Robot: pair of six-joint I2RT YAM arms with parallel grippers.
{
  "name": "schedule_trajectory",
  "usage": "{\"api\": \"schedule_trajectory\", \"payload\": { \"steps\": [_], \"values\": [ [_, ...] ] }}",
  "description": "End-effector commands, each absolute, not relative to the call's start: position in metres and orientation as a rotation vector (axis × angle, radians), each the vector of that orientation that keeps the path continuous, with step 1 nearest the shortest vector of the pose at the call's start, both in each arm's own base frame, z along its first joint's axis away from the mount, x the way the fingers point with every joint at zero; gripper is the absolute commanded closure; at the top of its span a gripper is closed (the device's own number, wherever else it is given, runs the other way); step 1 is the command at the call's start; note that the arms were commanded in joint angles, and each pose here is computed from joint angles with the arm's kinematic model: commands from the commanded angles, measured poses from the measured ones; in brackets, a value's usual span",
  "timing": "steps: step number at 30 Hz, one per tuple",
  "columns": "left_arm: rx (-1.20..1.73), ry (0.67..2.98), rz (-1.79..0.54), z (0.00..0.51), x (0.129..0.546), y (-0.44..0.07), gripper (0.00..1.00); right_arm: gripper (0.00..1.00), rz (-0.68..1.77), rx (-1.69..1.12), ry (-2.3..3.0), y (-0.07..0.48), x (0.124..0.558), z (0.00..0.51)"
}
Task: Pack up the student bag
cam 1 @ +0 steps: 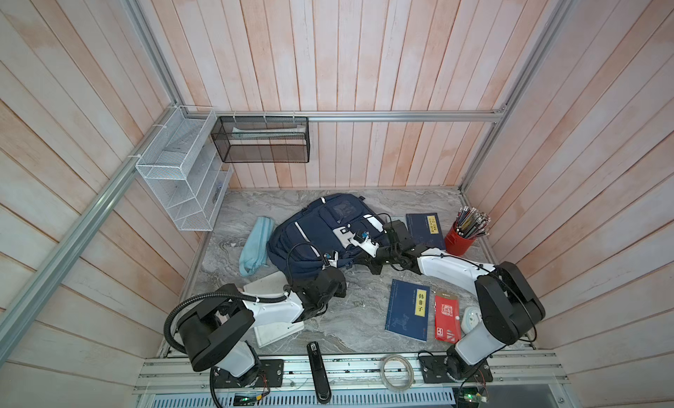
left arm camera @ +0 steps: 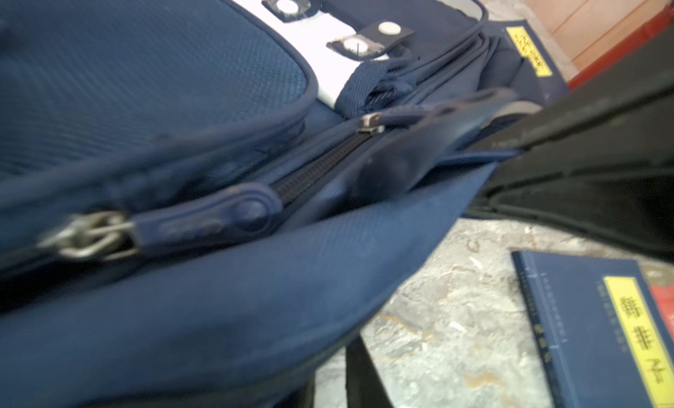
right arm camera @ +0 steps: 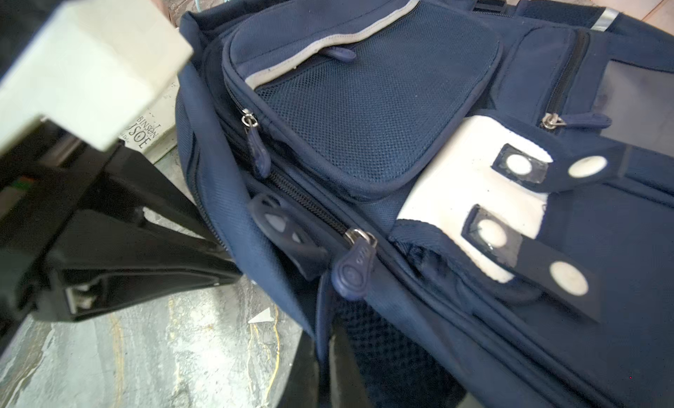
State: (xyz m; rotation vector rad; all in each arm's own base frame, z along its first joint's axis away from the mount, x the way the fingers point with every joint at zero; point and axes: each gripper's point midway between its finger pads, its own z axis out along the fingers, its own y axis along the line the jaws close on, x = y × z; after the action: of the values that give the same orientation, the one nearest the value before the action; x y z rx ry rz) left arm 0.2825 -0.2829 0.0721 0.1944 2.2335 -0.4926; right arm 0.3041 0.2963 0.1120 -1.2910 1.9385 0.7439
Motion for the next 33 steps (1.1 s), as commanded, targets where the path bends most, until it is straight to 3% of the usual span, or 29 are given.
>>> {"api": "schedule_trajectory", "payload": {
  "steps": [1, 3, 18, 20, 23, 33],
  "values": [
    [0.178, 2.172, -0.556, 0.09, 0.292, -0.301, 0.73, 1.0, 0.815, -1.292, 1.877, 0.308, 0.301, 0.128],
    [0.174, 2.151, -0.567, 0.092, 0.296, -0.305, 0.68, 1.0, 0.816, -1.293, 1.882, 0.309, 0.302, 0.127],
    [0.129, 2.11, -0.422, 0.088, 0.331, -0.305, 0.62, 1.0, 0.845, -1.312, 1.884, 0.314, 0.294, 0.126],
    [0.12, 2.115, -0.414, 0.089, 0.334, -0.303, 0.71, 1.0, 0.836, -1.312, 1.888, 0.313, 0.294, 0.125],
    [0.103, 2.112, -0.43, 0.092, 0.333, -0.298, 0.99, 1.0, 0.814, -1.312, 1.895, 0.311, 0.296, 0.121],
    [0.049, 2.225, -0.446, 0.089, 0.3, -0.266, 1.0, 1.0, 0.709, -1.238, 1.98, 0.298, 0.317, 0.111]
  ]
}}
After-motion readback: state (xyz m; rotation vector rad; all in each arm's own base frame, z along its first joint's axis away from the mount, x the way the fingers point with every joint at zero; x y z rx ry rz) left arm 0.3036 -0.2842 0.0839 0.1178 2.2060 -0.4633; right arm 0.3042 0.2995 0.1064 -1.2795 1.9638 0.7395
